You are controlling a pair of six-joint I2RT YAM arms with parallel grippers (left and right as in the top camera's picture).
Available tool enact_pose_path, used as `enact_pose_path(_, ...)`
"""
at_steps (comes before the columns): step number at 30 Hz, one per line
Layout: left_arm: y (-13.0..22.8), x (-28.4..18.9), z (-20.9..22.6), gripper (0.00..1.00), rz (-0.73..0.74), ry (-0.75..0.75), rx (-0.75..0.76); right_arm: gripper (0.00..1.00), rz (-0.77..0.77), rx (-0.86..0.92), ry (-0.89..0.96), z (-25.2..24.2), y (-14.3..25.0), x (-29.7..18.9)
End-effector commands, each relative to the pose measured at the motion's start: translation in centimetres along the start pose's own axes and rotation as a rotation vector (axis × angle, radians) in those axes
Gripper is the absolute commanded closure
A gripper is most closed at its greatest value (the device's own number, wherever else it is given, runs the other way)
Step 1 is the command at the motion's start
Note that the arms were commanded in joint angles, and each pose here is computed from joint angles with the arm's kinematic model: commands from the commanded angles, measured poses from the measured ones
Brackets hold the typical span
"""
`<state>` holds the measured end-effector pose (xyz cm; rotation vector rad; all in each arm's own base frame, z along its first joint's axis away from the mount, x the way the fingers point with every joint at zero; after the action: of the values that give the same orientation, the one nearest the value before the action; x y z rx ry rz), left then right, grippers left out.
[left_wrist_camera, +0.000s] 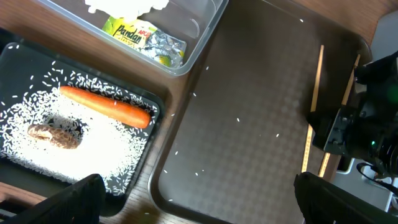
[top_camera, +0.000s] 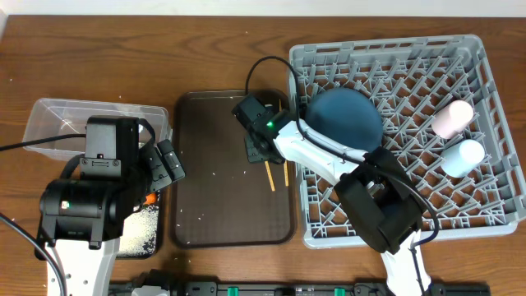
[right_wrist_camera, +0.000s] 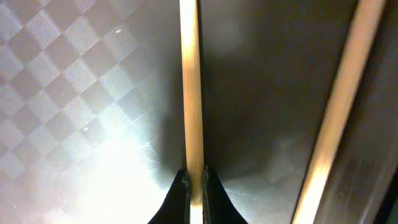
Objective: Sort waste into correct bins and load items into the dishwasher rack
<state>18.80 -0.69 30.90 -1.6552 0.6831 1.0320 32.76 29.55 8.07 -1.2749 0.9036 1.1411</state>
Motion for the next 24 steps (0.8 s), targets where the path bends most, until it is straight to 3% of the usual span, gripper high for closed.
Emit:
enact_pose_path(1,-0.1,-0.1,0.2,0.02,-0.007,-0.017,-0.007,0.99,-0.005,-0.100,-0.044,0.7,0.0,-1.6)
enact_pose_path(8,-0.1,-0.1,0.2,0.02,-0.007,-0.017,-0.007,0.99,-0.227,-0.145,-0.173,0.0,-2.2,-13.8)
enact_pose_path(14,-0.1,-0.1,0.2,0.02,-0.007,-0.017,-0.007,0.99,-0.361,-0.112,-0.139,-6.8,-2.8,-22.6)
enact_pose_path(19,-0.1,-0.1,0.2,0.02,-0.007,-0.017,-0.007,0.99,-0.360,0.021,0.074,-16.2,-2.9,-25.4)
enact_pose_path(24,-0.1,-0.1,0.2,0.02,-0.007,-0.017,-0.007,0.99,-0.269,0.165,0.220,-24.0,-3.0,-24.0)
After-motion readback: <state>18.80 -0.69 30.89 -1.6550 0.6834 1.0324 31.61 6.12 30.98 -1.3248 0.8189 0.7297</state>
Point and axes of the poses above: each gripper's point midway between its finger pads, its own x axis out along the fingers, its own z axis along the line the jaws close on, y = z × x, the point moved 8 cm from there along -x, back along the fingers, and after that the axes turned 7 degrees about x, right-handed, at the moved point
